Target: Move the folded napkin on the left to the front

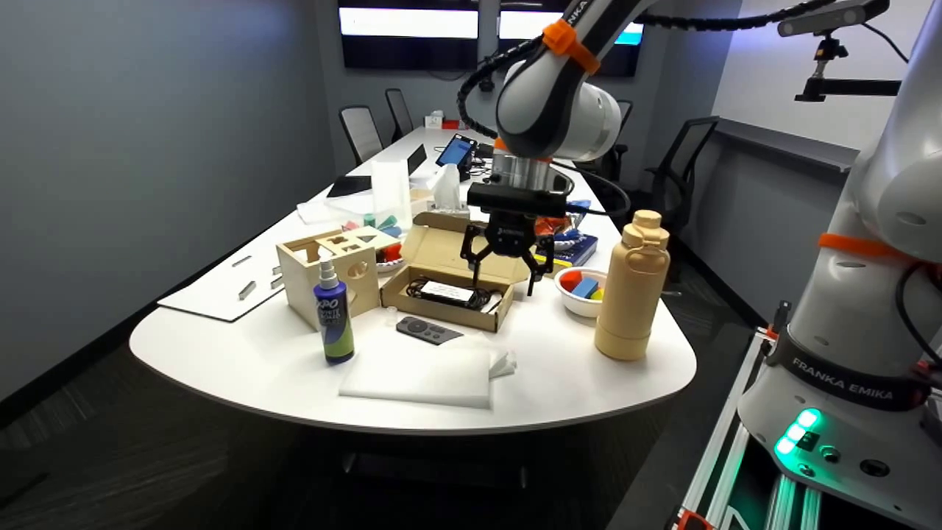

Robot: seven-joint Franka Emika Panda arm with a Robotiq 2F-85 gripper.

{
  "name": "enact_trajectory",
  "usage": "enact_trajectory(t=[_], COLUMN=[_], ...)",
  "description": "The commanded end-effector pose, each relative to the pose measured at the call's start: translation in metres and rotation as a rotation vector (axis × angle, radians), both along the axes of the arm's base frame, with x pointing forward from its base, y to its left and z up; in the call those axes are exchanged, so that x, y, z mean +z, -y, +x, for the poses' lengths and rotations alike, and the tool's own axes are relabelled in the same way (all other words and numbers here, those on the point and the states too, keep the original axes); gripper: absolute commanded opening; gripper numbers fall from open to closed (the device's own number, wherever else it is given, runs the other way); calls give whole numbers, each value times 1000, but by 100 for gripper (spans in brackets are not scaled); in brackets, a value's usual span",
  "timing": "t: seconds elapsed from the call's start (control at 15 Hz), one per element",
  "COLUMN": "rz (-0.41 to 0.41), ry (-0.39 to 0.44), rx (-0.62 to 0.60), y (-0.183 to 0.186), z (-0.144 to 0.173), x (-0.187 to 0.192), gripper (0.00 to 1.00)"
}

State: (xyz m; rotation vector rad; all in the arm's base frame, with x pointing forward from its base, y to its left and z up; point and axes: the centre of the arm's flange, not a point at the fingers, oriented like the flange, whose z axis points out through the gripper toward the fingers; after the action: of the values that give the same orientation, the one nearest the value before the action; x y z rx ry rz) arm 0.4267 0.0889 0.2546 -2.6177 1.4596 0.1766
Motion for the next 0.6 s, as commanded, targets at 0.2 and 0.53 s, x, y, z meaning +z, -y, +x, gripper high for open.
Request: enact_trajectory(t=[0.2, 0.53], rz=[72, 60], ry=[-24, -29], rx=[-104, -146], y=[-20, -26], z=[-31, -36], x=[-63, -91], gripper=[100, 100])
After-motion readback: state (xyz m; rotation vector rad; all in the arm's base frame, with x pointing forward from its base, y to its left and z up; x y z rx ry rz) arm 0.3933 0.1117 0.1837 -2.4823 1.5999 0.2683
